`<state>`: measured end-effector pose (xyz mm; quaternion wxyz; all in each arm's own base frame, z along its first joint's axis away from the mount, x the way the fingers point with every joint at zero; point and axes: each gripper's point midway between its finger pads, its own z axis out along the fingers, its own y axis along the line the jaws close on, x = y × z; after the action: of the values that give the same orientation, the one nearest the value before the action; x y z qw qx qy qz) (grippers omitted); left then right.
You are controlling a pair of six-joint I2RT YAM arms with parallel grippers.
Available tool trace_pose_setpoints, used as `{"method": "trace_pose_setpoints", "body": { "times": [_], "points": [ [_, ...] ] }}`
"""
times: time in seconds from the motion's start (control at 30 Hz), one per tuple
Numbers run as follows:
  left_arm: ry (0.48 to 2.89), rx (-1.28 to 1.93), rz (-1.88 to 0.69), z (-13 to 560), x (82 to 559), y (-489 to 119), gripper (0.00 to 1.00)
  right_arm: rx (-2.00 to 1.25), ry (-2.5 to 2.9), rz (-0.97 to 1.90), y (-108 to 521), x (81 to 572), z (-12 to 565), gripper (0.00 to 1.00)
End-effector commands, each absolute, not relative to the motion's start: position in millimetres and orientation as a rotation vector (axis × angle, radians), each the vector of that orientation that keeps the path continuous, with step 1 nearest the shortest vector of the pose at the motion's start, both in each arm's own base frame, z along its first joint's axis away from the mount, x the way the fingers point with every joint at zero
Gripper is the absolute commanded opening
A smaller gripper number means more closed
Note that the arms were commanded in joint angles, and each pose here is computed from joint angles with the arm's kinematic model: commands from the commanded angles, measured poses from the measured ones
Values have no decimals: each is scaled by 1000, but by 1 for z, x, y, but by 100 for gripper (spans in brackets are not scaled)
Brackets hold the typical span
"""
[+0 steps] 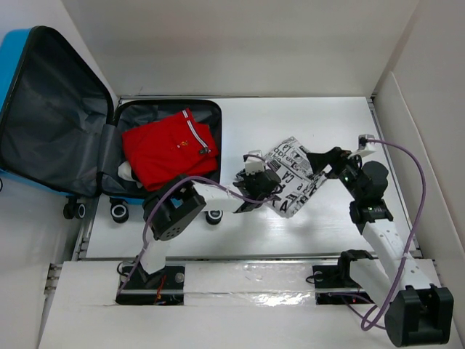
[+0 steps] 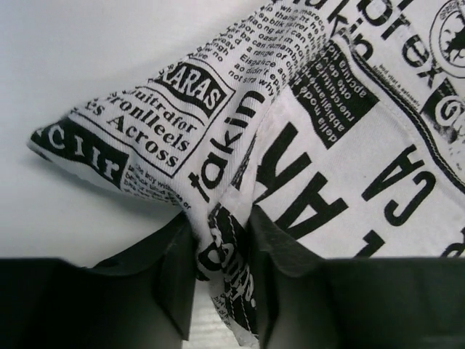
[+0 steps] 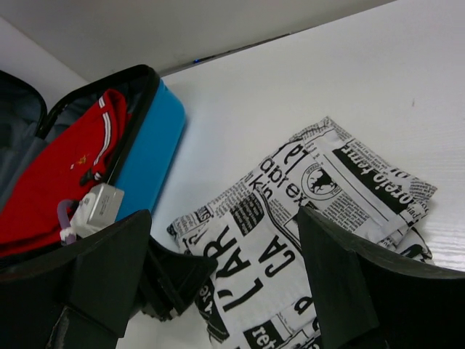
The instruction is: Pack the luggage
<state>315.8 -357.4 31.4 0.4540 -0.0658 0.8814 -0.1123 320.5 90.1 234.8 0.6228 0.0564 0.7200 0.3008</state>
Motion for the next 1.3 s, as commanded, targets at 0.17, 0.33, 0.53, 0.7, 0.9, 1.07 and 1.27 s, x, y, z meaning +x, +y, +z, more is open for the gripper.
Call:
{"method": "trace_pose_setpoints", "body": {
  "times": [0.17,0.33,0.53,0.7,0.9,1.07,1.27],
  "points": [
    [2099,-82,-369,65,349,-352,0,18,1583,729,104,317,267,87],
    [1958,-2,-570,158,368,-360,0,44,1581,713,100,318,266,86],
    [1834,74,-670,264,400,-305,0,74,1580,681,93,321,265,87],
    [1822,42,-543,307,424,-219,0,80,1574,678,90,319,266,87],
    [1765,-268,-353,314,434,-58,0,87,1567,667,86,318,266,87],
    [1809,-524,-206,251,414,43,0,56,1582,710,93,320,262,86],
    [1805,-660,-112,220,406,90,0,35,1584,730,97,318,263,86]
  ]
}}
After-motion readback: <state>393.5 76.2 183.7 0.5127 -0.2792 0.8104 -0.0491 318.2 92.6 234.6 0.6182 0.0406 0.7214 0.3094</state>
